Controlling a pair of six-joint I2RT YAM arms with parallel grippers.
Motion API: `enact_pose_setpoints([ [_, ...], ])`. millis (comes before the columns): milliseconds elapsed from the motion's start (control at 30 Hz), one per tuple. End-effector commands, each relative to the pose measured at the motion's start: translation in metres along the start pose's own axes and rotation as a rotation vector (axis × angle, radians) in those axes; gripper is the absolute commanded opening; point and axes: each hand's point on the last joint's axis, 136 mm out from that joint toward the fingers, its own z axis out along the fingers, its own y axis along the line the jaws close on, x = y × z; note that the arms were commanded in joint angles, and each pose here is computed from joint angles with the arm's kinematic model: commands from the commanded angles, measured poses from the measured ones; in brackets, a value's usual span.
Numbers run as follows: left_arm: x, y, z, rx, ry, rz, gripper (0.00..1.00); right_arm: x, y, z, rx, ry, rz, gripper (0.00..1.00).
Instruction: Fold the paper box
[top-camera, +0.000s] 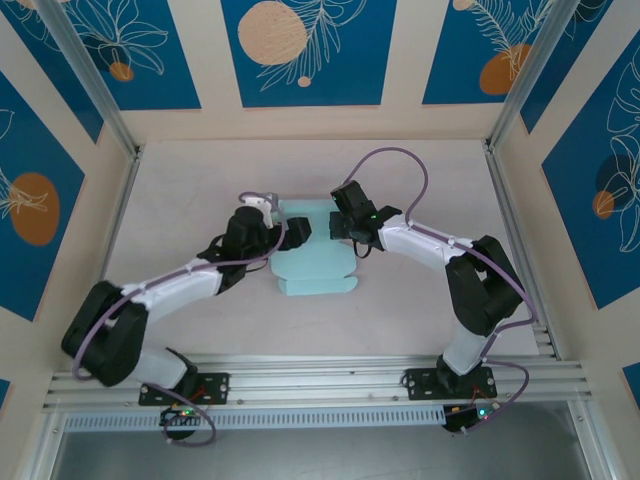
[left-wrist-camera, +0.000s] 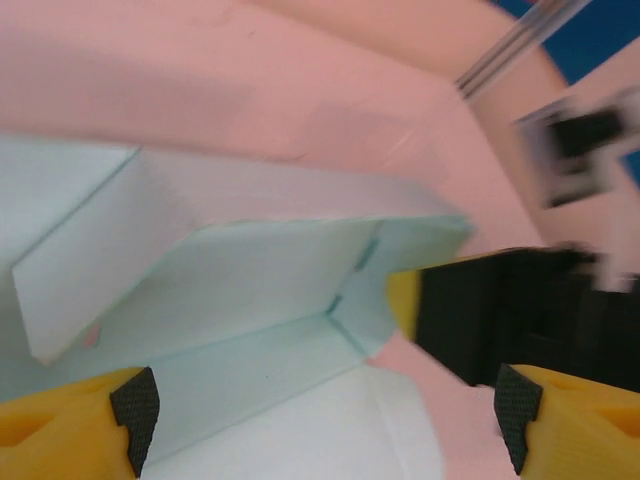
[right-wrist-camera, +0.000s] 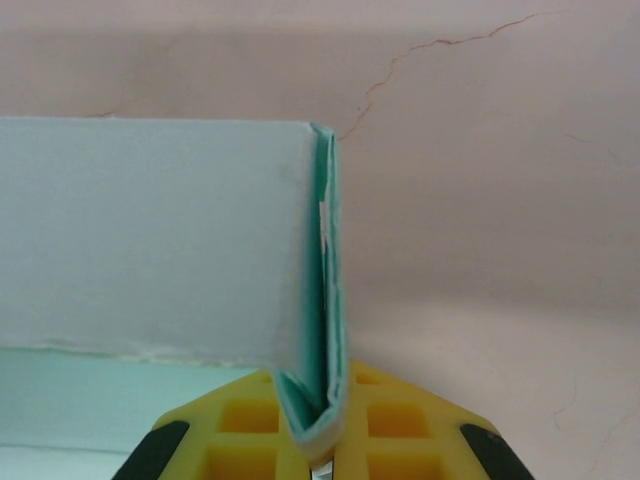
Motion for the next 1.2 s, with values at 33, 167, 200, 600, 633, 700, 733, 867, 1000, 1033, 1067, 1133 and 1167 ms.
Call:
enact_pose_setpoints([
  [33, -0.008, -0.010, -0.042, 0.036, 0.010, 0.083, 0.89, -0.008, 0.008, -0.004, -0.027, -0.018, 0.028, 0.00],
  [167, -0.037, 0.017, -0.079, -0.099, -0.086, 0.128, 0.91, -0.008, 0.008, -0.007, -0.035, -0.017, 0.024, 0.00],
  [200, -0.043, 0.029, -0.085, -0.144, -0.103, 0.126, 0.91, -0.008, 0.009, -0.009, -0.039, -0.020, 0.024, 0.00],
  [600, -0.057, 0.152, -0.073, -0.385, -0.101, -0.025, 0.69, -0.007, 0.017, -0.026, -0.090, -0.026, 0.019, 0.00],
  [633, -0.055, 0.156, -0.067, -0.384, -0.089, -0.024, 0.65, -0.007, 0.017, -0.027, -0.090, -0.025, 0.017, 0.00],
  [700, -0.049, 0.160, -0.055, -0.361, -0.066, -0.023, 0.58, -0.006, 0.018, -0.028, -0.093, -0.024, 0.016, 0.00],
  [733, -0.047, 0.159, -0.049, -0.335, -0.058, -0.025, 0.57, -0.006, 0.019, -0.028, -0.096, -0.023, 0.014, 0.00],
  [867, -0.039, 0.148, -0.030, -0.229, -0.030, -0.041, 0.54, -0.007, 0.020, -0.027, -0.094, -0.019, 0.011, 0.00],
  [1000, -0.032, 0.133, -0.023, -0.166, -0.014, -0.022, 0.51, -0.006, 0.018, -0.021, -0.070, -0.003, 0.010, 0.00],
  [1033, -0.029, 0.128, -0.022, -0.153, -0.006, -0.014, 0.51, -0.006, 0.018, -0.019, -0.064, 0.001, 0.011, 0.00],
  [1067, -0.026, 0.124, -0.020, -0.139, 0.002, -0.005, 0.51, -0.006, 0.018, -0.016, -0.060, 0.006, 0.012, 0.00],
  [1133, -0.019, 0.117, -0.018, -0.117, 0.010, 0.004, 0.50, -0.005, 0.019, -0.012, -0.056, 0.019, 0.010, 0.00],
  [1167, -0.016, 0.112, -0.016, -0.102, 0.015, 0.010, 0.50, -0.005, 0.020, -0.010, -0.057, 0.023, 0.011, 0.00],
])
